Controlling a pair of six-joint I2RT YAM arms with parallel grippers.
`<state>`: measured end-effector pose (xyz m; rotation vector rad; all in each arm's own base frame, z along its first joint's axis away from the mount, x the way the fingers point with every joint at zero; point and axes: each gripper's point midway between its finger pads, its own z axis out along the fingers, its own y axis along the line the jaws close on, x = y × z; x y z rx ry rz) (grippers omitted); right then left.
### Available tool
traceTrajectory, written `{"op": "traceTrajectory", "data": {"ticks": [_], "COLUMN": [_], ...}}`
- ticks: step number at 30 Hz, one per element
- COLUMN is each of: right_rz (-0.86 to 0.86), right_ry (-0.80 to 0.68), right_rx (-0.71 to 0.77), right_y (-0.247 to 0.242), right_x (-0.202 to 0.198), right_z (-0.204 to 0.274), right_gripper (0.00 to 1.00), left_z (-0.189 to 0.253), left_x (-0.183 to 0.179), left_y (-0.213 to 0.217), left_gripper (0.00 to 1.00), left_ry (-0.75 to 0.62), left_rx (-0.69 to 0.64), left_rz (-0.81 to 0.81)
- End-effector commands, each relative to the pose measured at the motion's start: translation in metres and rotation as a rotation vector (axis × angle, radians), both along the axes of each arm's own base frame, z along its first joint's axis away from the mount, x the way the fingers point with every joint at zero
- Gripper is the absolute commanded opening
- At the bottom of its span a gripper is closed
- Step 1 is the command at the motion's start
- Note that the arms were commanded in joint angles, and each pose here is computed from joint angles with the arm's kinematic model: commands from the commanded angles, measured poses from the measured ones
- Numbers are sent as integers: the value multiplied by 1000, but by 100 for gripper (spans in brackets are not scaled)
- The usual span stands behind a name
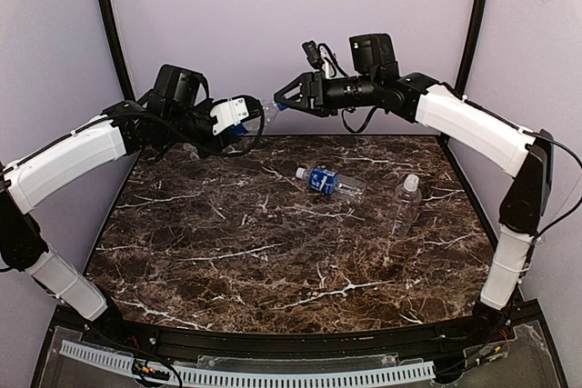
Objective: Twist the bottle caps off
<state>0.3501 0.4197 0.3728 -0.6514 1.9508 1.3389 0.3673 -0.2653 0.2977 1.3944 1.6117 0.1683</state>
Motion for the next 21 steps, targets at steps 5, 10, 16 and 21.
{"op": "traceTrajectory", "data": {"ticks": [5, 10, 16, 21], "right_rz": [28, 110, 399, 727], "right_ry": [12, 34, -231, -776], "right_rx": [21, 35, 27, -30], "right_y": [1, 7, 16, 18], "right_x": [1, -10, -66, -161], "right_z": [3, -1, 13, -6], "right_gripper": [26, 0, 0, 0], "left_z": [9, 11, 0, -9], "left_x": [-8, -6, -39, -133], "left_y": [0, 0, -19, -38], "left_gripper": [41, 40, 34, 28], "left_ry": [-38, -41, 149, 517], "left_rx": [6, -7, -94, -136], "left_rz": [-22, -7, -129, -498]}}
